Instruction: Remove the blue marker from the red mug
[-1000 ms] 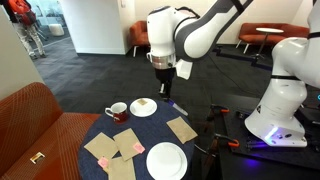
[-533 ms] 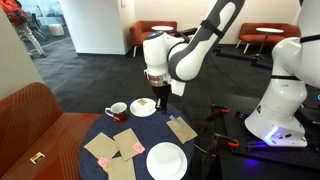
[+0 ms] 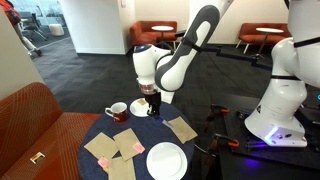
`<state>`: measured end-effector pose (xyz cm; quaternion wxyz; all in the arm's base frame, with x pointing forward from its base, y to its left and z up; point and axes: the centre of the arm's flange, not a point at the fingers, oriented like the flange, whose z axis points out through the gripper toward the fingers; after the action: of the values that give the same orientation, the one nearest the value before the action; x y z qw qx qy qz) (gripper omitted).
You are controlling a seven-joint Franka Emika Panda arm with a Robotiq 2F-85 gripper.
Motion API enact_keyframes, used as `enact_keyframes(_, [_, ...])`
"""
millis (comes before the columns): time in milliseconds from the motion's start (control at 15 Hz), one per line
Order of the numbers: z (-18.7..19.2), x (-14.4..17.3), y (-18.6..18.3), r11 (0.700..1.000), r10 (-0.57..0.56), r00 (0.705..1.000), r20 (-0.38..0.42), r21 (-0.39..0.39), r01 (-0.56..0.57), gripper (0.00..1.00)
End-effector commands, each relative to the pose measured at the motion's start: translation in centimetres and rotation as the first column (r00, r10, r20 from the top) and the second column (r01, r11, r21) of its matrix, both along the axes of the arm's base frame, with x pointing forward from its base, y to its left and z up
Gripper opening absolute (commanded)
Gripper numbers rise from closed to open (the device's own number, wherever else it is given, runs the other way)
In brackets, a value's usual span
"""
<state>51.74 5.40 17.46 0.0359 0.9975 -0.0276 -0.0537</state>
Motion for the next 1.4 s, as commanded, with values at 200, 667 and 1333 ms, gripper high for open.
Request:
enact_keyframes(200, [-2.9, 3.6, -0.6, 0.997, -0.058, 0.998, 0.016, -0.052, 0.058, 0.05])
enact_keyframes(667, [-6.8, 4.5, -0.1, 0.994, -0.082, 0.997, -0.009, -0.076, 0.081, 0.05])
enact_keyframes(1333, [-3.4, 4.0, -0.4, 0.994, -0.090, 0.996, 0.025, -0.064, 0.092, 0.98])
